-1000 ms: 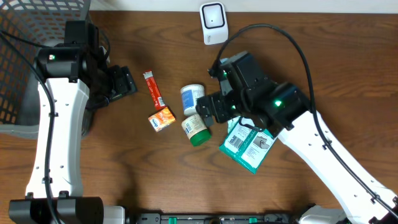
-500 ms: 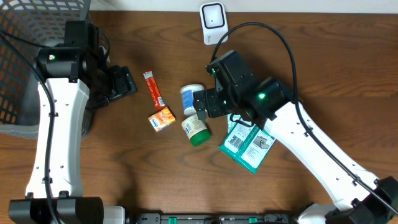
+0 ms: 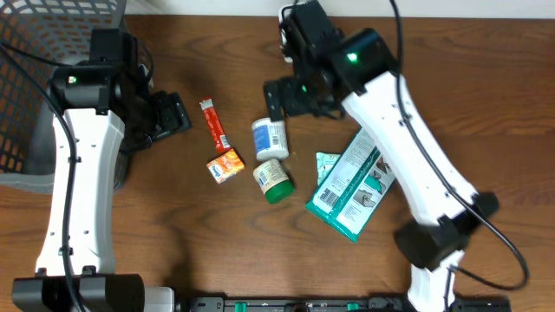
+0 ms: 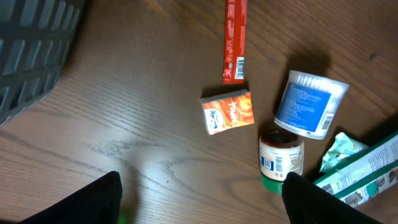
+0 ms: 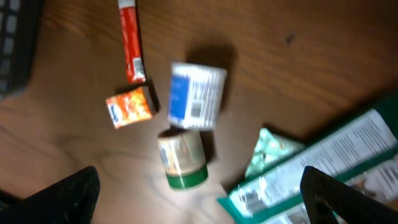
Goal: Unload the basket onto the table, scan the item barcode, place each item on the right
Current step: 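Grasp the cotton swab tub with the right gripper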
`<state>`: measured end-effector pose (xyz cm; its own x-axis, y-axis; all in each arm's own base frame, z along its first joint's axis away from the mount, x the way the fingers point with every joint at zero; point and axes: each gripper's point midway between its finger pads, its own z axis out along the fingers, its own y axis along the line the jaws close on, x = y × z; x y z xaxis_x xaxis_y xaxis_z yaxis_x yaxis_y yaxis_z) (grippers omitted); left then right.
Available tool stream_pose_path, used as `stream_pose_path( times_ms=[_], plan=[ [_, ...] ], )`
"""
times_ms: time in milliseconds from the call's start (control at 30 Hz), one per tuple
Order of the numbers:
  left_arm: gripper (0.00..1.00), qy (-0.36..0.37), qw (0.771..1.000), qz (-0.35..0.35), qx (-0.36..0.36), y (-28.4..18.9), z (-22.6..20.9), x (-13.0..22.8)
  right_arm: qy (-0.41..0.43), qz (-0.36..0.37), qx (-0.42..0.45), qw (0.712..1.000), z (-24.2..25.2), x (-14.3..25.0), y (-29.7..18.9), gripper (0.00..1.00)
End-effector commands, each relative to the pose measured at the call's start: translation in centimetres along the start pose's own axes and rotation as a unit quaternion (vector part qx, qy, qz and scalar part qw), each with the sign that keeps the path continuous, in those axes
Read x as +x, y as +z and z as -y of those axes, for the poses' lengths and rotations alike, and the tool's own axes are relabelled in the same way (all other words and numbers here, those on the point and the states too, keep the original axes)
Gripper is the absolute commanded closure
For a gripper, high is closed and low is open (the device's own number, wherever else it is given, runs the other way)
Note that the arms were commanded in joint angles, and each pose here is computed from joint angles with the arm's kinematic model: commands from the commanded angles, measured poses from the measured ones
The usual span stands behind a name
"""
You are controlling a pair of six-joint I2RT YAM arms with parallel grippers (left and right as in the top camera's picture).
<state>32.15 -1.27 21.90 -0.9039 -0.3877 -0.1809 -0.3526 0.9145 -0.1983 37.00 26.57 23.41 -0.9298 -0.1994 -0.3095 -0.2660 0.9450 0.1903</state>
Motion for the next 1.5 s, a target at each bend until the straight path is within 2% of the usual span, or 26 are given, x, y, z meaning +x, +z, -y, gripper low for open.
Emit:
stream_pose_path(
  times_ms=[0, 267, 600, 833, 1067, 1300, 1467],
  plan=[
    [0.17, 0.006, 1.0, 0.013, 0.002, -0.8, 0.0, -0.1, -0.008, -0.036, -0.003, 0.999, -0.2, 0.0, 3.8, 0.01],
    [0.17, 0.006, 1.0, 0.013, 0.002, -0.8, 0.0, -0.1, -0.004, -0.065, -0.006, 0.998, -0.4, -0.6, 10.8, 0.01],
    [0.16, 0.006, 1.0, 0.013, 0.002, -0.8, 0.0, -0.1, 0.032, -0.086, -0.004, 0.996, -0.3, -0.4, 16.0, 0.01],
    [0.17, 0.006, 1.0, 0.013, 0.002, -0.8, 0.0, -0.1, 0.033, -0.121, 0.01, 0.992, 0.2, 1.1, 20.3, 0.01],
    [0.17, 0.006, 1.0, 0.013, 0.002, -0.8, 0.0, -0.1, 0.033, -0.115, 0.008, 0.993, 0.1, 0.8, 20.4, 0.01],
    [0.17, 0.006, 1.0, 0.013, 0.002, -0.8, 0.0, -0.1, 0.035, -0.103, 0.005, 0.994, 0.3, 0.2, 18.6, 0.13],
    [0.17, 0.006, 1.0, 0.013, 0.002, -0.8, 0.0, -0.1, 0.034, -0.096, 0.001, 0.995, 0.1, -0.1, 17.9, 0.18]
  ],
)
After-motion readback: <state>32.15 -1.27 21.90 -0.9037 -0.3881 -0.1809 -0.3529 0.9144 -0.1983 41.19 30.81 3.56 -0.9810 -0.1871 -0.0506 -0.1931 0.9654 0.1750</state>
